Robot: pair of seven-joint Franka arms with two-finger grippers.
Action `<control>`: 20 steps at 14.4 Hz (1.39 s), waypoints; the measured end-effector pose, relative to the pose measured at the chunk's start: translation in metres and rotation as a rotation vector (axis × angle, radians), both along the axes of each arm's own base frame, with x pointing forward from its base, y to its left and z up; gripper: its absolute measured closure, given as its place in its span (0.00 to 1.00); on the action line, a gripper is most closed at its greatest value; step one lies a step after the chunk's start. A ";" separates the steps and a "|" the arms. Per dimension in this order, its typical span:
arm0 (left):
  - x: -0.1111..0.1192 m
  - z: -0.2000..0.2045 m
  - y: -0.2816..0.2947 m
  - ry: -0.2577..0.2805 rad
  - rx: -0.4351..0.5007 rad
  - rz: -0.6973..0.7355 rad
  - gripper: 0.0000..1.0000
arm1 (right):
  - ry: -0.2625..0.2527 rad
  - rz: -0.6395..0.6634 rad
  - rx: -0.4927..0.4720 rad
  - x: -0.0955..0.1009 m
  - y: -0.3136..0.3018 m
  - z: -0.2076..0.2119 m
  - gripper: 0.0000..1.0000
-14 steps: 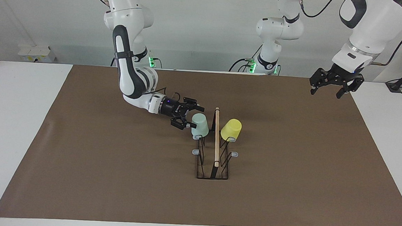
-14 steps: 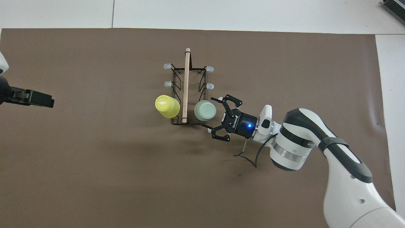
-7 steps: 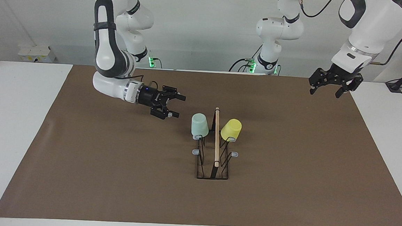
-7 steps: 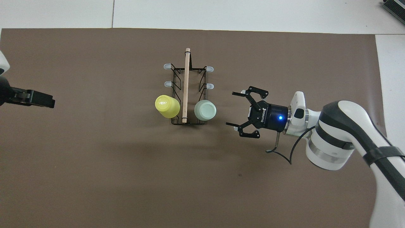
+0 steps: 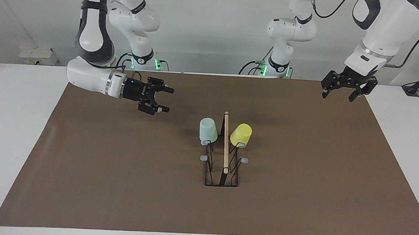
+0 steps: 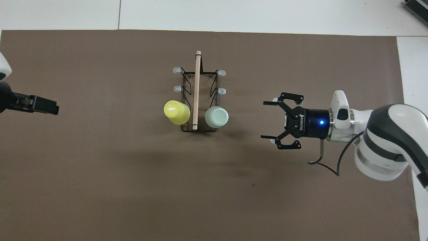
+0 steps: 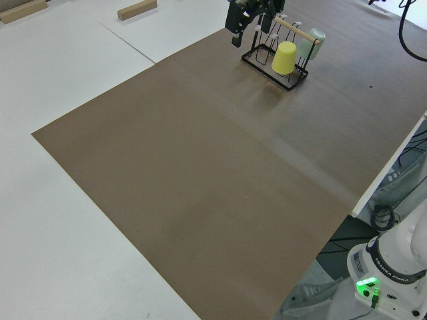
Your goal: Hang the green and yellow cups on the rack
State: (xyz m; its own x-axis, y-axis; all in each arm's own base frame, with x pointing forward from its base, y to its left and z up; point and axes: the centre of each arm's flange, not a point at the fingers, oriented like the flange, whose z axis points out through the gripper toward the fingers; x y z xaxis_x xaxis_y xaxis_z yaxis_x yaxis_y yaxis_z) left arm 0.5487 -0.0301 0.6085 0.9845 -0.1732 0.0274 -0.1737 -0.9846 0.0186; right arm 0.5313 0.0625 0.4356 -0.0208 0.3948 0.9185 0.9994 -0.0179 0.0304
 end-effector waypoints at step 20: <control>-0.007 0.008 0.005 0.013 -0.001 0.020 0.00 | 0.592 -0.419 -0.871 0.006 -0.011 0.084 0.00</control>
State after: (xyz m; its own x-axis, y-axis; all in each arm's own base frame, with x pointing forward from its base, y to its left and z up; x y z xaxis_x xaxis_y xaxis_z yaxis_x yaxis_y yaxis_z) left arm 0.5415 -0.0249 0.6165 0.9880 -0.1539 0.0151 -0.1542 -0.9878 0.0213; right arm 0.5377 0.0516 0.5199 0.6101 0.7782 0.1487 0.7808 -0.5587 -0.2797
